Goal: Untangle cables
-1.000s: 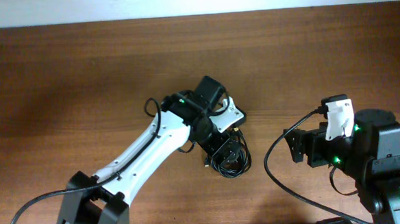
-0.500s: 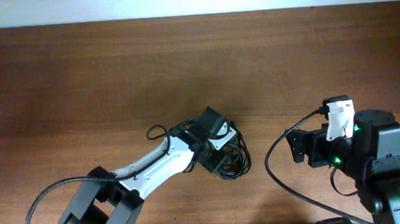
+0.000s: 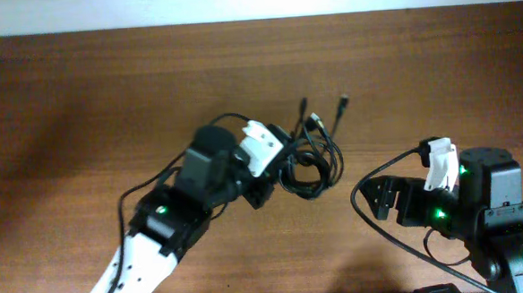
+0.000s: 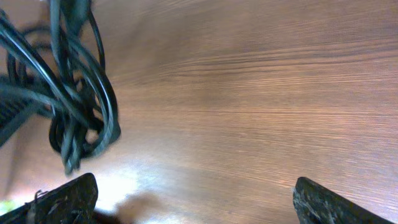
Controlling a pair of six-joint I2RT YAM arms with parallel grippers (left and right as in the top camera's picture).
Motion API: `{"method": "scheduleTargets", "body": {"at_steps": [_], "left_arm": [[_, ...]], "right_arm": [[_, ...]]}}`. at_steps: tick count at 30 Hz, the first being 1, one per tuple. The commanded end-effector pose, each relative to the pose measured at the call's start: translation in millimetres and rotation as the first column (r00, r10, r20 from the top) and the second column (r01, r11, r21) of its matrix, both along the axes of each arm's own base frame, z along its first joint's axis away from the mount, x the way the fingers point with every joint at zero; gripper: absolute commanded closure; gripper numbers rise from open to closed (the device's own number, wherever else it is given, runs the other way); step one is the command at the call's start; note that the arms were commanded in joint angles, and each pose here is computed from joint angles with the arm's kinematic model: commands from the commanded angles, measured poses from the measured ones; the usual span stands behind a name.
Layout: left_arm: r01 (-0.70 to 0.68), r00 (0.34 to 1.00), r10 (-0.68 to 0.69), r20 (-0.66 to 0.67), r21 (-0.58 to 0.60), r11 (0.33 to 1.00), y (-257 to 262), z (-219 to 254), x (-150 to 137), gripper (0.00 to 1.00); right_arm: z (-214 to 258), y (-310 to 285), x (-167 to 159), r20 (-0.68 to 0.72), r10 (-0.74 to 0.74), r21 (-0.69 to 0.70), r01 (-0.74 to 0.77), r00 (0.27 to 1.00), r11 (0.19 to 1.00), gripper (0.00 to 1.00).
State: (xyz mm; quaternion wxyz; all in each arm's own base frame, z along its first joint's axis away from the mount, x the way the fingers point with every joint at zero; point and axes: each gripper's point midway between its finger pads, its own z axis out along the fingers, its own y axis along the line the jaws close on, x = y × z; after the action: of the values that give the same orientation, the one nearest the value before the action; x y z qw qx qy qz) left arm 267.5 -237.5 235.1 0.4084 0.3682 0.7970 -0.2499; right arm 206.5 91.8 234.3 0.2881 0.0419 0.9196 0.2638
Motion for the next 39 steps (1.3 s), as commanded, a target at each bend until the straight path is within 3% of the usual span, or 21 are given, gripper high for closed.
{"method": "scheduleTargets", "body": {"at_steps": [1,3,5,6,11,20,24,31,35,39], "left_arm": [[-0.154,0.987,0.146,-0.063,-0.158,0.975,18,35,13,1.00],[-0.096,0.990,0.060,-0.124,-0.309,0.946,-1,58,3,1.00],[-0.014,0.991,-0.054,-0.124,-0.493,0.870,-19,101,-6,1.00],[-0.024,0.987,-0.062,-0.146,-0.529,0.848,-21,109,-7,1.00],[-0.005,0.979,-0.107,-0.173,-0.545,0.839,-25,110,-14,1.00],[0.115,0.953,-0.249,-0.175,-0.550,0.827,-52,111,-51,1.00],[0.278,0.928,-0.371,-0.035,-0.598,0.752,-58,140,-70,1.00],[0.243,0.967,-0.242,0.082,-0.587,0.773,-19,162,-51,1.00],[0.123,0.989,-0.146,0.006,-0.573,0.810,8,151,-37,1.00],[0.201,0.979,-0.186,0.086,-0.584,0.787,14,170,-56,1.00]], "right_arm": [[29,30,-3,0.096,0.157,0.130,-0.169,0.983,0.977,0.01],[45,41,0,0.158,0.191,0.187,-0.219,0.969,0.958,0.05],[49,41,3,0.171,0.181,0.196,-0.214,0.968,0.957,0.05],[50,42,4,0.179,0.181,0.196,-0.215,0.967,0.957,0.05],[69,47,12,0.262,0.188,0.222,-0.249,0.947,0.943,0.05],[55,37,34,0.218,0.119,0.184,-0.160,0.969,0.970,0.05],[31,29,51,0.134,0.075,0.146,-0.094,0.988,0.985,0.16],[11,5,45,0.062,-0.028,0.039,0.025,0.998,0.999,0.16],[23,4,38,0.117,-0.032,0.042,0.027,0.993,0.999,0.16],[28,8,32,0.128,-0.012,0.063,0.004,0.992,0.998,0.16]]}}
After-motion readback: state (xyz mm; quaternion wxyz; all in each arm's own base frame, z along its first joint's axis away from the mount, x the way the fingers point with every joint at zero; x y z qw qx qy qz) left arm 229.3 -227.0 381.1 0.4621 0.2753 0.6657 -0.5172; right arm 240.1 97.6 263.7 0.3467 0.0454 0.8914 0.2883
